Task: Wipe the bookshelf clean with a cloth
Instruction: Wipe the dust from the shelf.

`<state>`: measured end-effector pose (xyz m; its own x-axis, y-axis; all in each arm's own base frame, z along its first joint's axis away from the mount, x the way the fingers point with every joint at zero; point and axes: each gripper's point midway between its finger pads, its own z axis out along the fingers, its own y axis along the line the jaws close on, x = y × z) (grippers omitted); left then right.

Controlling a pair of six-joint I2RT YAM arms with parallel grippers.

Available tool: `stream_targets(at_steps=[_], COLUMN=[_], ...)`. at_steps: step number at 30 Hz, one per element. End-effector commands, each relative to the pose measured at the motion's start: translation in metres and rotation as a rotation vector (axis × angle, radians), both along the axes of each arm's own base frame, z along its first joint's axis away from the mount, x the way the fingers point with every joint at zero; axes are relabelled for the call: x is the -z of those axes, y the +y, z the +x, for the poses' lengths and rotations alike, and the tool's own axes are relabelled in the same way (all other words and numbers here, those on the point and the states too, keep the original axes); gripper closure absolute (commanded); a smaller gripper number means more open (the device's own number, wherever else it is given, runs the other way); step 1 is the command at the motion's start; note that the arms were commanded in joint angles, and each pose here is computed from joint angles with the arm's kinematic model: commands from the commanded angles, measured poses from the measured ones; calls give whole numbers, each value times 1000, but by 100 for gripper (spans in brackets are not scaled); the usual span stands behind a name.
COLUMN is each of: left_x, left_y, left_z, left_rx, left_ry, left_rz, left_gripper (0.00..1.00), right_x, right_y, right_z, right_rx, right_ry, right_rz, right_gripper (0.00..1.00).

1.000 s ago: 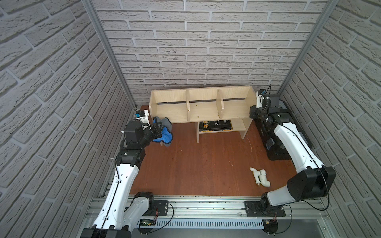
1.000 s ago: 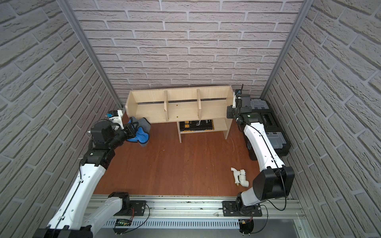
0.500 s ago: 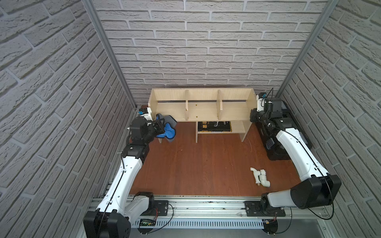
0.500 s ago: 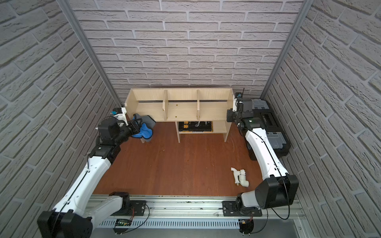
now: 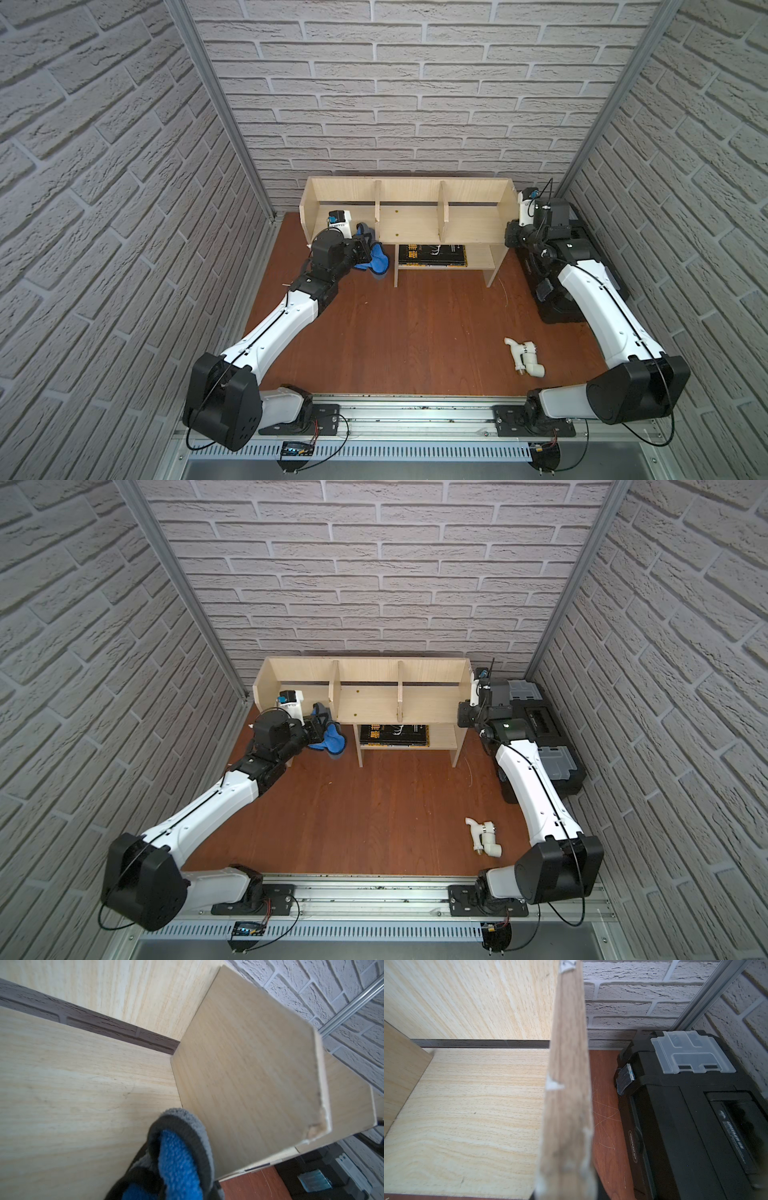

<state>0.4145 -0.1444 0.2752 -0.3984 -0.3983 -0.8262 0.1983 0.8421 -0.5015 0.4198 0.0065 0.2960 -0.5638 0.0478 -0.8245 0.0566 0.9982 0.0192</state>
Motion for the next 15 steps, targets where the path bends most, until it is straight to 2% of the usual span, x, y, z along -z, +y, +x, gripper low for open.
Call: stream_targets(at_steps=[1,4,7,10,15], left_x=[-18,-14,-6,2,19], left_y=[-28,-38,-23,15,102], left_z=[16,17,13,6,-10], left_rx=[34,44,-14,-120,-328], left_ry=[-79,-76,-49,-11,83], left_rz=[-50,-46,2,81,79], left_gripper=[100,100,100,100,100], right_x=[-15,-11,-8,-7,-8], right_y=[25,25,23,21,17], right_z=[-12,-11,-10,-10,-11], right_rx=[-87,-88,-85,-81,-80], right_ry=[-38,-29,-21,-25,-39], right_rz=[110,105,106,117,138], right_gripper=[97,97,97,97,97])
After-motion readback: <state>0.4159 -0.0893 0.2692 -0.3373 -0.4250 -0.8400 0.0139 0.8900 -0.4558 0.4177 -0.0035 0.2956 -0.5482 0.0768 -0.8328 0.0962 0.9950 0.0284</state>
